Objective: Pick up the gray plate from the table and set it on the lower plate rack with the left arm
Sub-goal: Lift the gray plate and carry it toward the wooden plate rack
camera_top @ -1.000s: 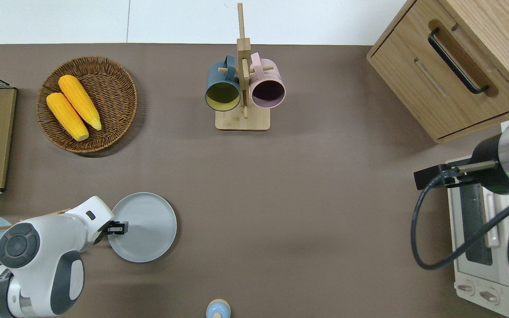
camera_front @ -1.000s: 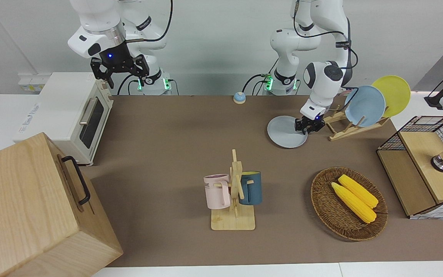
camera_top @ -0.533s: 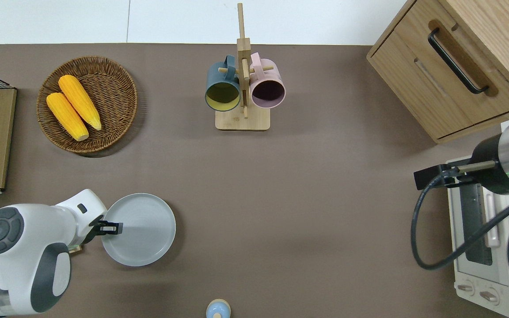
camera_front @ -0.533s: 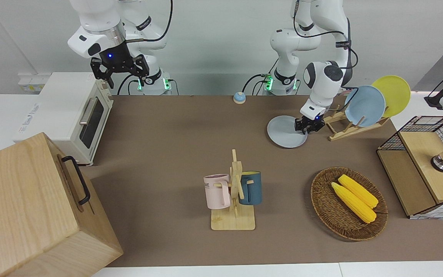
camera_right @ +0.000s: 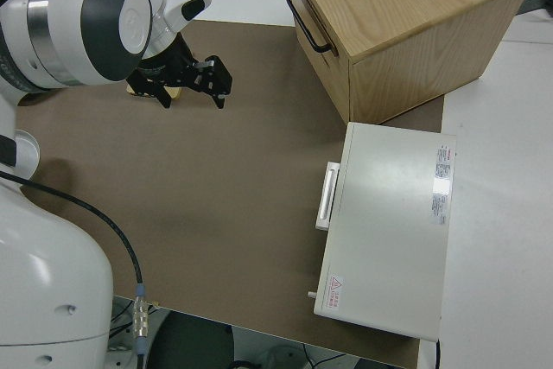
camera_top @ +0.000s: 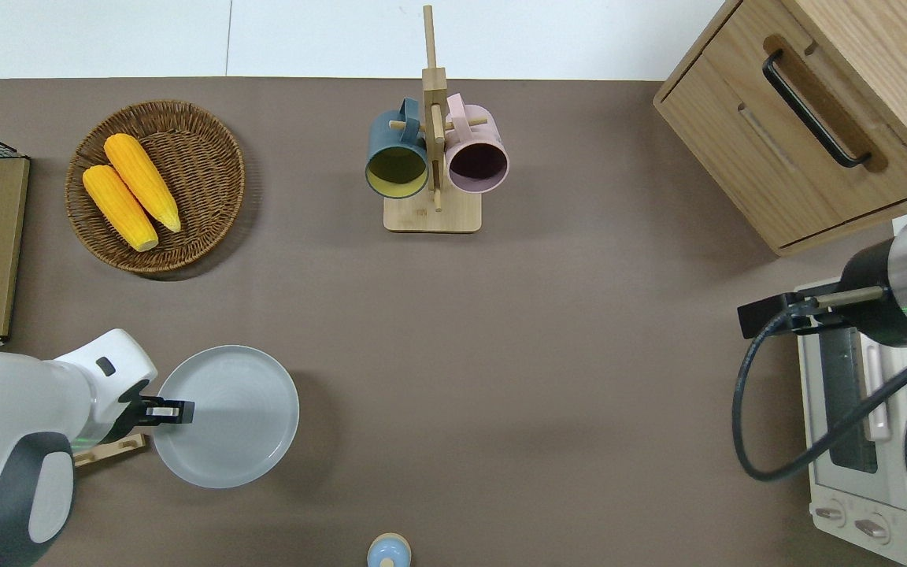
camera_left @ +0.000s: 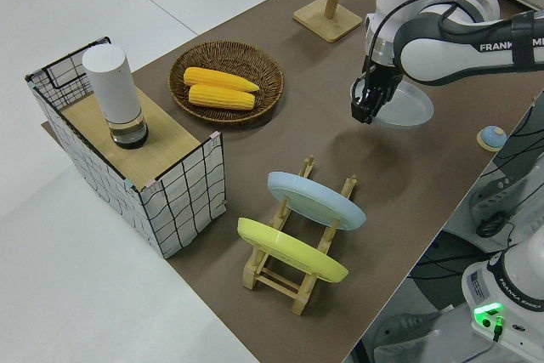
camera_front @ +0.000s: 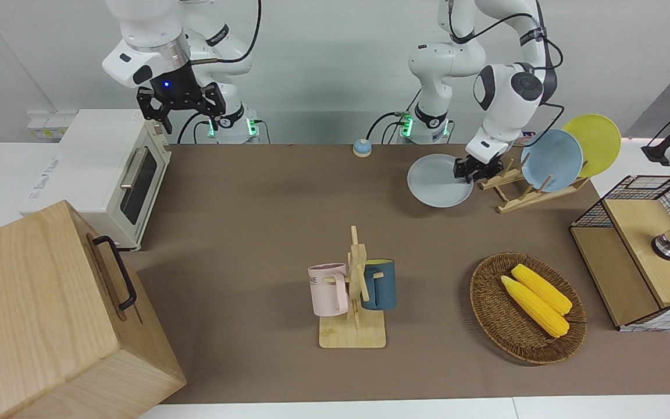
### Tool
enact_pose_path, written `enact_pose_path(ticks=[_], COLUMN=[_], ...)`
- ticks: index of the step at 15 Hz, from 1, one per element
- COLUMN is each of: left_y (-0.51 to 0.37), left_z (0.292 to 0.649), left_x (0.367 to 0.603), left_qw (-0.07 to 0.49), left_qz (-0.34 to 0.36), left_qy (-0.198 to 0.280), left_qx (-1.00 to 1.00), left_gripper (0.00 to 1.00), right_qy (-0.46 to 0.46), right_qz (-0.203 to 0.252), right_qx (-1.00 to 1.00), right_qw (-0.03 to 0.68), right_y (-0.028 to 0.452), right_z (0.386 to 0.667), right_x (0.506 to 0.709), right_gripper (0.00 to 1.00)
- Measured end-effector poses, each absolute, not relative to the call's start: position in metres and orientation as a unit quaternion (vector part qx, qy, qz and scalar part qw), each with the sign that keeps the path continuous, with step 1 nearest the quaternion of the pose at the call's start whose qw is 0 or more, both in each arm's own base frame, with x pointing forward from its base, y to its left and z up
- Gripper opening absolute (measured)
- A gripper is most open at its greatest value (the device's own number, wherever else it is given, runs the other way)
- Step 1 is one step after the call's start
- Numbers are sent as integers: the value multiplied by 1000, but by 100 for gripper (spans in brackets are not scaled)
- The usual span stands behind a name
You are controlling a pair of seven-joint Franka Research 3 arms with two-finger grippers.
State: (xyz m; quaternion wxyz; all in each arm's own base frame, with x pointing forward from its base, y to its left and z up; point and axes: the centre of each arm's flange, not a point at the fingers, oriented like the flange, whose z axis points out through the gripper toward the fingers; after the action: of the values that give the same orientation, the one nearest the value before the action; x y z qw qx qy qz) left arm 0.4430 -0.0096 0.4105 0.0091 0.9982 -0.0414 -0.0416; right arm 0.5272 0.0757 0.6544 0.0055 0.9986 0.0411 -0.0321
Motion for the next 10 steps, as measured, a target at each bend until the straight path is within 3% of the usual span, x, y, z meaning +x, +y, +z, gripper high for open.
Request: enact_pose_path(ticks=[10], left_y=[-1], left_z=[539], left_x=[457], left_qw=[14], left_qz=[-47], left_qy=[-35], left_qx=[998], left_gripper=[10], right_qy=[41], right_qz=[-32], right_qx=[999], right_qw=[6], right_y=[76], right_z=[654], right_x=[527], right_gripper=[99])
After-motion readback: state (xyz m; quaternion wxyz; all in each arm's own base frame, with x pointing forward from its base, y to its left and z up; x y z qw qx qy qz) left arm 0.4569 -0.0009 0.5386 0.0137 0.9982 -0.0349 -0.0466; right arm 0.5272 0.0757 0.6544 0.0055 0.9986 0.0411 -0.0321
